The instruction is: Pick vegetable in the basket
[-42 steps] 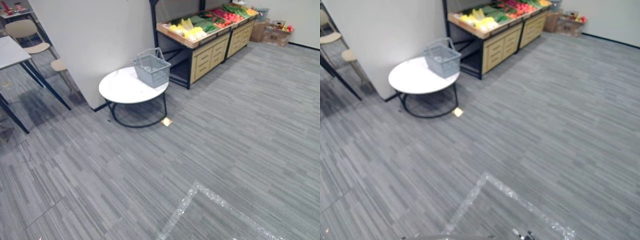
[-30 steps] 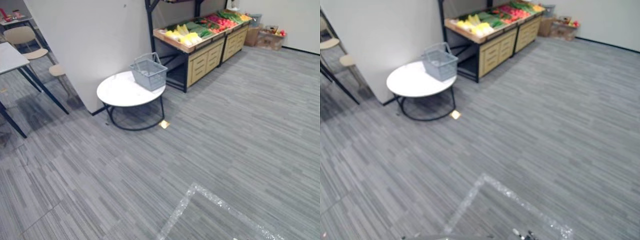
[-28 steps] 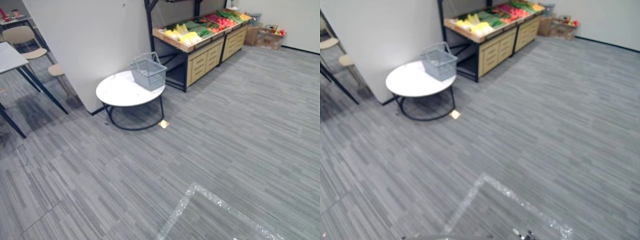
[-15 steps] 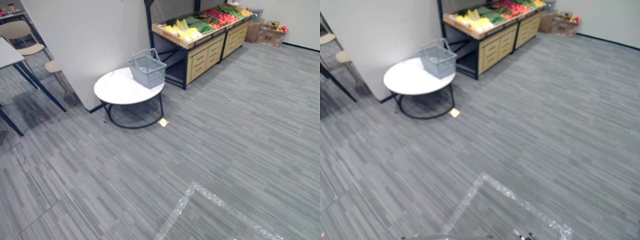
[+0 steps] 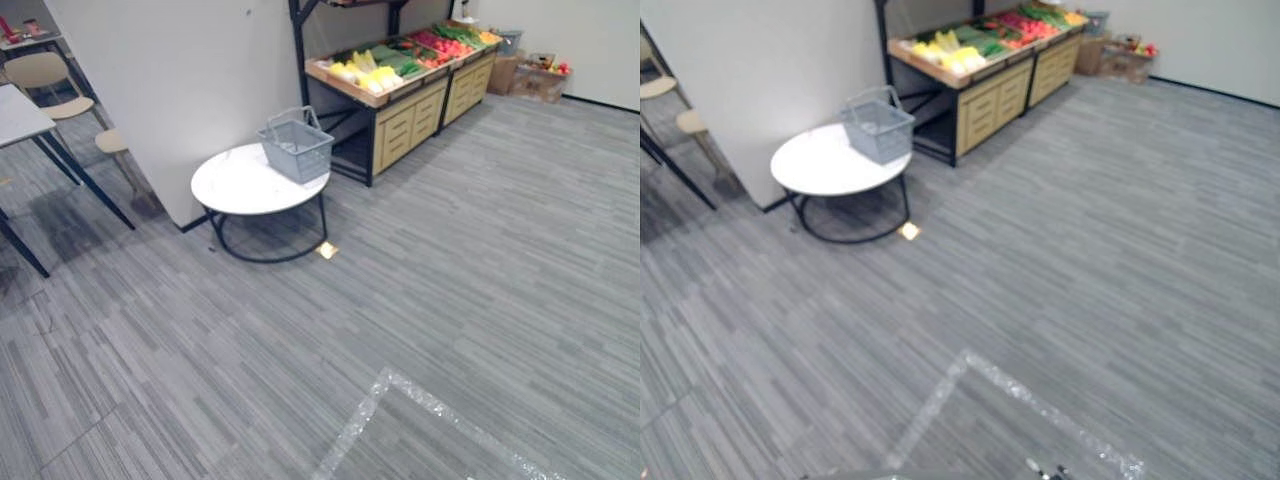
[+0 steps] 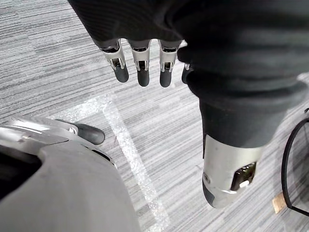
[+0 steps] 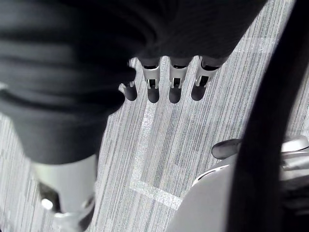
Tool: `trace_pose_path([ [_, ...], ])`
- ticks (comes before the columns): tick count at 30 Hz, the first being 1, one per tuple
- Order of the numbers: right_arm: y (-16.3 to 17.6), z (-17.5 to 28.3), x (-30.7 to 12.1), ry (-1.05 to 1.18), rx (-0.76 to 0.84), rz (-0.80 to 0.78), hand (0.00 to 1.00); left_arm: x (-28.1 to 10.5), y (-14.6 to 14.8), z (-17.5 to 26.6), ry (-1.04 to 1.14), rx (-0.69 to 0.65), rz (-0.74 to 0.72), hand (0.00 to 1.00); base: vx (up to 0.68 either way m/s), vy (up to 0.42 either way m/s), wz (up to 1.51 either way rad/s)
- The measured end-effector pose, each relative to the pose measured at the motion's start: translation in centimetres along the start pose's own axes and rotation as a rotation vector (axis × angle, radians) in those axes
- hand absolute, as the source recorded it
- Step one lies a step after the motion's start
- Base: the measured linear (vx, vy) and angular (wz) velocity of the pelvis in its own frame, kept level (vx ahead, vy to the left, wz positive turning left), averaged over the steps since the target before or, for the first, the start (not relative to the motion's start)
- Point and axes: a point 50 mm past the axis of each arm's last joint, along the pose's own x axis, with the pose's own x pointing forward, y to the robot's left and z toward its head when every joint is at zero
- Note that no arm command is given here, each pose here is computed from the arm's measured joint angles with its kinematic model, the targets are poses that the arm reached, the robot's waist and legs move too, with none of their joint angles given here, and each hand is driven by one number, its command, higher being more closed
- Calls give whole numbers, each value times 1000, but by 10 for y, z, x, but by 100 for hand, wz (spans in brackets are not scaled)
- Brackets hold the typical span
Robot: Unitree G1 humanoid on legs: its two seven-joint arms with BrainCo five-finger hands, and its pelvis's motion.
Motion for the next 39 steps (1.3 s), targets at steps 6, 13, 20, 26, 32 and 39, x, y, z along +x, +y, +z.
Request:
trace_pose_path([
  [6, 0, 0, 0, 0, 1, -1, 0, 0, 0, 0, 3, 0, 14, 0, 0, 0, 0],
  [13, 3, 5, 1, -16, 11, 9, 0, 2, 1, 4, 0, -30, 39, 0, -51, -14, -7],
  [20, 4, 12, 1, -59, -4, 43, 0, 0, 0, 6, -38, -271, 87, 0, -51, -75, -31],
  [26, 2, 21, 2, -92, -3, 40, 0, -4, -8, -2, -54, -295, 46, 0, 108, 37, -3],
  [32, -4, 20, 1, -107, 3, 39, 0, -12, -3, -25, -8, -297, 64, 0, 341, 254, -28],
  [39, 12, 9, 1, -74, 50, 55, 0, -5, 15, -7, -17, -147, 46, 0, 444, 285, -13],
])
